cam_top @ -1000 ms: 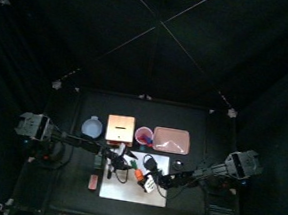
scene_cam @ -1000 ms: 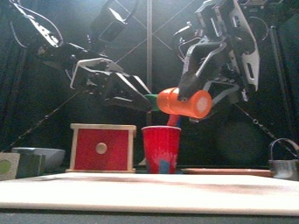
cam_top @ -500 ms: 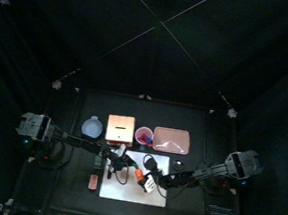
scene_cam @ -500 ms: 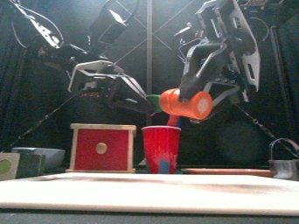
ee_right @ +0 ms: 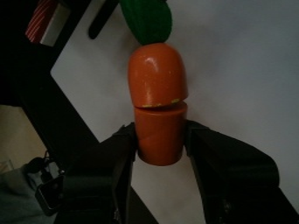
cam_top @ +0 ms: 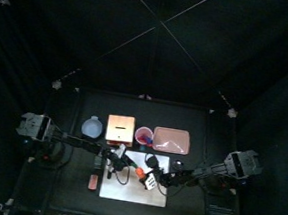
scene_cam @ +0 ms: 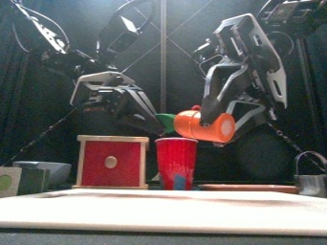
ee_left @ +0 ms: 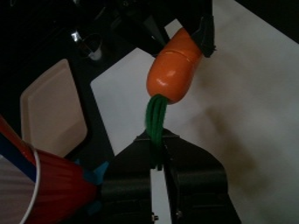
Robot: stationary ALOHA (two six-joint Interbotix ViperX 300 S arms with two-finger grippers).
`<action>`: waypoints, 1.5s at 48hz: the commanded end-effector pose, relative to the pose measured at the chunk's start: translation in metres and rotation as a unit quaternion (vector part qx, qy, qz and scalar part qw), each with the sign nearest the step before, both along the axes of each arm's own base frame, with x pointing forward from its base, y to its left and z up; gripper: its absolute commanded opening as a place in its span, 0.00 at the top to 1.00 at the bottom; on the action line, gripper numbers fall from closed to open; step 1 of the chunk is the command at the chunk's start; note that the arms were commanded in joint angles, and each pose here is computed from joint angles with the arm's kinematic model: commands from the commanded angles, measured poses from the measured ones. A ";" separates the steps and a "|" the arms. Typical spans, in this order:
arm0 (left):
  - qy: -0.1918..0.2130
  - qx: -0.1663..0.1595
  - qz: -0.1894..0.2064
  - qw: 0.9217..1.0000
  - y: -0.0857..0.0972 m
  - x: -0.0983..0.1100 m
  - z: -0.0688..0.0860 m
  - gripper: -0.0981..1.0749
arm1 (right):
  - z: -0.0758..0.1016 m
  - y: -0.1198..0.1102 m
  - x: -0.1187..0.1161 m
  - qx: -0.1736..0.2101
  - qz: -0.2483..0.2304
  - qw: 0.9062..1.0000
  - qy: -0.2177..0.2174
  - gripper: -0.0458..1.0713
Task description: Pick up carrot and break apart carrot
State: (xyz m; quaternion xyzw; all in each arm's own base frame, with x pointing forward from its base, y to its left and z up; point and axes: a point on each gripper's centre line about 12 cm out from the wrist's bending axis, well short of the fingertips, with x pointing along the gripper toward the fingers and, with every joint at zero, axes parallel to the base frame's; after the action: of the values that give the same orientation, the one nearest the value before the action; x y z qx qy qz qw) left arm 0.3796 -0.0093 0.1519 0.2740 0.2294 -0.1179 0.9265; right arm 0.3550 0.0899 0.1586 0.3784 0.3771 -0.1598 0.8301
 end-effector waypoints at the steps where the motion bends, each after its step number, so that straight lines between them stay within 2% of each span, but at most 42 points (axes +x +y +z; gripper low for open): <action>1: -0.018 0.000 0.004 1.000 0.003 0.004 0.011 0.61 | 0.009 0.009 -0.001 0.006 0.012 1.000 -0.013 0.50; 24: -0.019 -0.001 0.005 1.000 0.003 0.004 0.012 0.61 | 0.003 0.021 -0.008 0.016 0.020 1.000 -0.001 0.50; 72: -0.007 0.001 0.010 1.000 0.005 -0.005 0.011 0.61 | -0.001 0.028 -0.013 0.020 0.021 1.000 0.010 0.50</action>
State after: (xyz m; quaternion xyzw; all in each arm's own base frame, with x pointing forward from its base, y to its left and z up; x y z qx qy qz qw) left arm 0.3732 -0.0046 0.1519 0.2739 0.2390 -0.1129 0.9247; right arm 0.3394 0.1184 0.1481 0.3806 0.4061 -0.1444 0.8182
